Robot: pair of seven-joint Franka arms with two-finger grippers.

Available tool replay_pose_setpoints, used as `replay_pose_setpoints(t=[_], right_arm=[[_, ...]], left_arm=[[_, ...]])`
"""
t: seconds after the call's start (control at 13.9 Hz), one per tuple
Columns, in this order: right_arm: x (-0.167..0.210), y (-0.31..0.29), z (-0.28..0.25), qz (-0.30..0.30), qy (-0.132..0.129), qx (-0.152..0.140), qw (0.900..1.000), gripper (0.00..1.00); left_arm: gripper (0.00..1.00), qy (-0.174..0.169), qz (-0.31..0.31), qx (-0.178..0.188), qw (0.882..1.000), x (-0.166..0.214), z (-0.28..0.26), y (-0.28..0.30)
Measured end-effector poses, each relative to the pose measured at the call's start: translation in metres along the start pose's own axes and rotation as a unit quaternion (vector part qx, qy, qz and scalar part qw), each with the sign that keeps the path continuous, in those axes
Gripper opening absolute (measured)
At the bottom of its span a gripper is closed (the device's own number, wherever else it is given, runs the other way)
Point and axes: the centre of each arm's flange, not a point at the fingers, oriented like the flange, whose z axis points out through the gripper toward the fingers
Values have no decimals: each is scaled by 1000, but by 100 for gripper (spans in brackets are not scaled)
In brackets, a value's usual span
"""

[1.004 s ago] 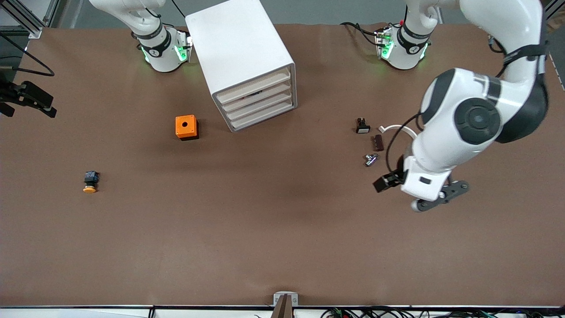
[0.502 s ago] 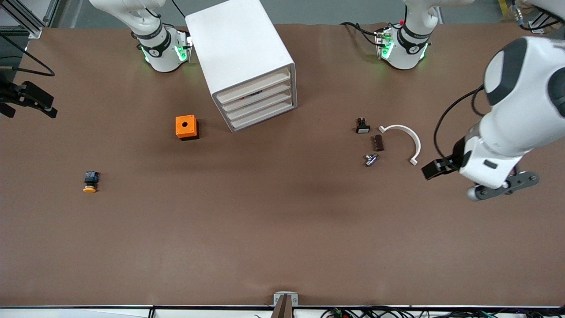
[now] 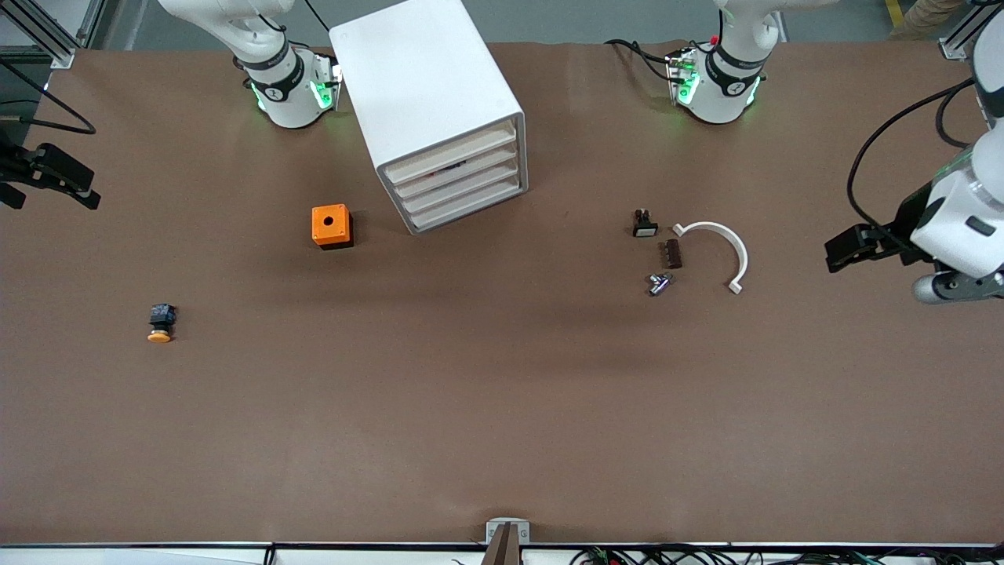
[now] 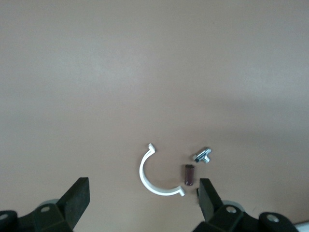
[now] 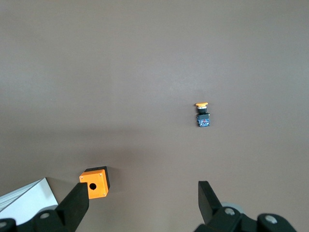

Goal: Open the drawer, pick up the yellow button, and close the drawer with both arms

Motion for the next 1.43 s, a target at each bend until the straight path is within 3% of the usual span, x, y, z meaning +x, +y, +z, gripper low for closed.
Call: replay_pose_setpoints(t=[0.72, 1.43], right_arm=[[2, 0, -1, 0, 2, 0, 1000, 100], [2, 0, -3, 0, 5, 0, 1000, 100]], left_arm=[[100, 8, 7, 9, 1000, -113, -35, -3], [100, 2, 3, -11, 1000, -115, -31, -5]])
